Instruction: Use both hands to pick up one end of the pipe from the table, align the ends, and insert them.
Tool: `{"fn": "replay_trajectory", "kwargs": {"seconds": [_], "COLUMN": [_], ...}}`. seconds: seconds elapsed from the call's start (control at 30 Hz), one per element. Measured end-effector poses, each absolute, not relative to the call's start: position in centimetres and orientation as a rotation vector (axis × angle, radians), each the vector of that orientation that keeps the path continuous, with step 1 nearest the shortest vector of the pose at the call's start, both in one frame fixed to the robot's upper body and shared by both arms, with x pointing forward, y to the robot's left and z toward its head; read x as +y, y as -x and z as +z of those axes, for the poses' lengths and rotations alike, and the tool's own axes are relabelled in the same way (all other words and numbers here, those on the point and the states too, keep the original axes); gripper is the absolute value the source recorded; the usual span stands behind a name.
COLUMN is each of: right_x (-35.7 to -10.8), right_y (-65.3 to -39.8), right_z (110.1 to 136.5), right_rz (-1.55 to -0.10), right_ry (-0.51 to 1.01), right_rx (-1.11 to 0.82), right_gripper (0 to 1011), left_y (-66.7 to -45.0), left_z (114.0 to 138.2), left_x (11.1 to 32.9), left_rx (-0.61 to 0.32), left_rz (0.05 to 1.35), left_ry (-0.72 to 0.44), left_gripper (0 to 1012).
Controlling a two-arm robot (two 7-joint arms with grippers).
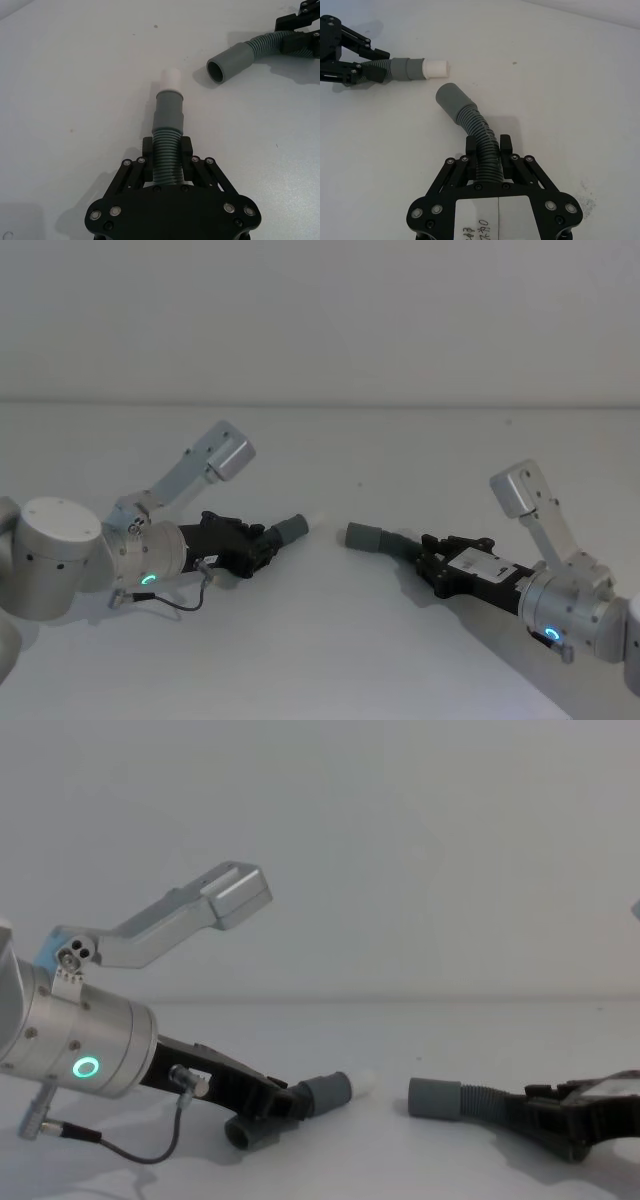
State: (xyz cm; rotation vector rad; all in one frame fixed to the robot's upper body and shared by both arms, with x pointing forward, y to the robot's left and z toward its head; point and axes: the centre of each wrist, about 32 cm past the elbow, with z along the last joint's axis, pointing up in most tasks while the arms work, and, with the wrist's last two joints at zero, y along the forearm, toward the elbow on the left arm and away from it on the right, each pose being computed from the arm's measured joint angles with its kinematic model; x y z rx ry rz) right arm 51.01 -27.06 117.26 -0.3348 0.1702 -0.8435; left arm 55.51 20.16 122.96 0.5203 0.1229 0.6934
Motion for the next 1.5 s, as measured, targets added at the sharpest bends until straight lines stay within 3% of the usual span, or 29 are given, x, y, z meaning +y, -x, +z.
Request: {"fn": "replay_trajectory", "kwargs": {"seconds": [0.73, 1.5], "right_x": [-27.1, -27.8], "right_y": [-51.0, -50.5], "right_z": [117.3, 119.8], "right_rz": [-0.844, -0.890], "right_ry": [0.335, 0.317], "right_rx": [0.168, 0.030], "right_gripper": [268, 268], "left_y": [-55.6, -58.1], "left_z": [123.1, 124.6], "left_x": [20.2, 21.1], "left_rx": [0.115, -0.059], "left_rz": [0.691, 0.567], "left_ry": [-0.514, -0.465], "left_gripper": [307, 307]}}
